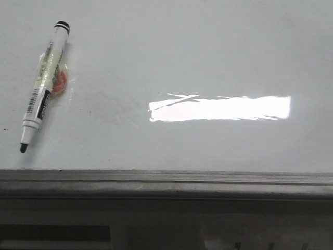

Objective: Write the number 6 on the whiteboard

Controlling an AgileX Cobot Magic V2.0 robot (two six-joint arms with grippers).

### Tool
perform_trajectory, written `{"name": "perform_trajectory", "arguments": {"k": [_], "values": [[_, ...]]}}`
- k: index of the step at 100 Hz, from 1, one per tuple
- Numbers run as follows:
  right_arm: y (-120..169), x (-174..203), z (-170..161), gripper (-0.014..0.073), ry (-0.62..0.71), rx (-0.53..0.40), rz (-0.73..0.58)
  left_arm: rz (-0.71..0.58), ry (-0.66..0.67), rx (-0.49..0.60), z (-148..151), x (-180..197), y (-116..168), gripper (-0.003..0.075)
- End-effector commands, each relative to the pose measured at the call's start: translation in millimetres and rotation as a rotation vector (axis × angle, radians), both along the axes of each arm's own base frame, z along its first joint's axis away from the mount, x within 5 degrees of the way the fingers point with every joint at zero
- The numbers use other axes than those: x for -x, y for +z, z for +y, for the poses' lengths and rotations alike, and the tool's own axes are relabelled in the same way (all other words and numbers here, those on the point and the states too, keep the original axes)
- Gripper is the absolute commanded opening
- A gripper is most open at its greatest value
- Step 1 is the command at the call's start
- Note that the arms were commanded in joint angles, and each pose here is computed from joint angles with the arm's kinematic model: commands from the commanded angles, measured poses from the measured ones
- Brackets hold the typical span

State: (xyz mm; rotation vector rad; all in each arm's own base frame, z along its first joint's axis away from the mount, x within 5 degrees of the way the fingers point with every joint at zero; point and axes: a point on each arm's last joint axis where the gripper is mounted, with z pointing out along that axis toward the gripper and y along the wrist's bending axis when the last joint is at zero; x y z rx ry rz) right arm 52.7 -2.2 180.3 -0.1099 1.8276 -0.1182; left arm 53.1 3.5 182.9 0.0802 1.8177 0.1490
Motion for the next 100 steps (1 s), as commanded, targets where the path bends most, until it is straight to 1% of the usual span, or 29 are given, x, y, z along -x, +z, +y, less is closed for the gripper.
{"name": "perform_trajectory", "arguments": {"k": [1, 41, 68, 74, 85, 100], "values": [[-2.3, -0.4, -0.4, -0.0064, -0.002, 0.018, -0.032, -0.047, -0.001, -0.004, -0.1, 0.1, -2.6, -0.0020], [-2.3, -0.4, -0.4, -0.0064, -0.002, 0.018, -0.032, -0.047, -0.001, -0.006, 0.0, 0.1, -2.6, -0.0020], [-2.3, -0.4, -0.4, -0.0064, -0.002, 0.018, -0.032, -0.042, 0.006, -0.101, 2.5, 0.3, -2.4, -0.0020], [-2.3, -0.4, -0.4, -0.0064, -0.002, 0.018, -0.032, -0.042, 0.006, -0.095, 2.4, 0.3, -2.4, -0.0020], [-2.3, -0.4, -0.4, -0.0064, -0.002, 0.018, -0.032, -0.059, 0.001, -0.036, 0.7, -0.1, -1.3, -0.0020], [-2.3, -0.4, -0.4, -0.0064, -0.002, 0.018, -0.032, -0.059, 0.001, -0.038, 0.8, -0.1, -1.3, -0.0020]]}}
